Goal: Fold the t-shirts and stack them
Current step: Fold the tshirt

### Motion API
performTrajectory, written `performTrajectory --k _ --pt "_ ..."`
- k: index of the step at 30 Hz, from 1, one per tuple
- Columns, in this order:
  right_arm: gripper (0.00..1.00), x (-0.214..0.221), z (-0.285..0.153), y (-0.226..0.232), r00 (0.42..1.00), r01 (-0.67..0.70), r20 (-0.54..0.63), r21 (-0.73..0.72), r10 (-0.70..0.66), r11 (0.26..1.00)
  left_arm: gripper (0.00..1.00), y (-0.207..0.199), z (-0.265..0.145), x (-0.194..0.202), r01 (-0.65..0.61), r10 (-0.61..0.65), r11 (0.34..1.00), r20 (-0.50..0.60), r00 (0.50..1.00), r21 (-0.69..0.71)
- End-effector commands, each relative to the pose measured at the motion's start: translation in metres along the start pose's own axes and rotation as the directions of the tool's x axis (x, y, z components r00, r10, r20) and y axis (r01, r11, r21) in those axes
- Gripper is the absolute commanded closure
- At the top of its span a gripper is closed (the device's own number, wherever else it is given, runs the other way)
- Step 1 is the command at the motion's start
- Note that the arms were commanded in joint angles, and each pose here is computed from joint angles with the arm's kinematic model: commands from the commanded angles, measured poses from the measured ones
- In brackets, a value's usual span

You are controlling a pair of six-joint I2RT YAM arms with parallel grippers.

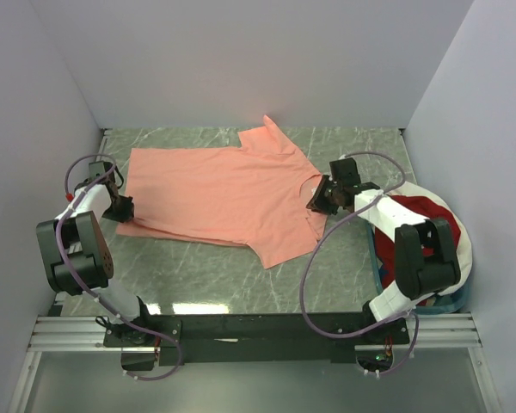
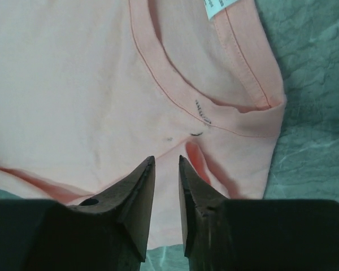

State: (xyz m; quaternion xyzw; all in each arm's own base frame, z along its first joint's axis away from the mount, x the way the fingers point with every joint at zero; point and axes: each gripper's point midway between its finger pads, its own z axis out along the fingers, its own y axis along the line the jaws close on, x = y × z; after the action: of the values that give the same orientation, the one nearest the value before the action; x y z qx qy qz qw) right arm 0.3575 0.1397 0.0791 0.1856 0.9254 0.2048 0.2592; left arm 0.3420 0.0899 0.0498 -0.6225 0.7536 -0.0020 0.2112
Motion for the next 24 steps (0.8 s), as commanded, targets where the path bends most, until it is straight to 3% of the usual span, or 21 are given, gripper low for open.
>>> performTrajectory --k 1,12,24 --pt "0.68 0.004 0.008 -0.003 0.998 0.057 0.004 0.035 -0.058 0.998 0.82 0.000 0.000 0.000 -0.013 0.013 1.000 0.009 1.000 0.003" --pt "0.65 0.030 0.034 -0.013 0.993 0.108 -0.048 0.111 -0.103 0.988 0.82 0.004 0.001 0.005 -0.021 0.021 1.000 0.002 1.000 0.003" --pt "0.65 0.030 0.034 -0.015 0.992 0.125 -0.038 0.130 -0.121 0.984 0.82 0.004 -0.001 0.005 -0.027 0.027 1.000 0.001 1.000 0.005"
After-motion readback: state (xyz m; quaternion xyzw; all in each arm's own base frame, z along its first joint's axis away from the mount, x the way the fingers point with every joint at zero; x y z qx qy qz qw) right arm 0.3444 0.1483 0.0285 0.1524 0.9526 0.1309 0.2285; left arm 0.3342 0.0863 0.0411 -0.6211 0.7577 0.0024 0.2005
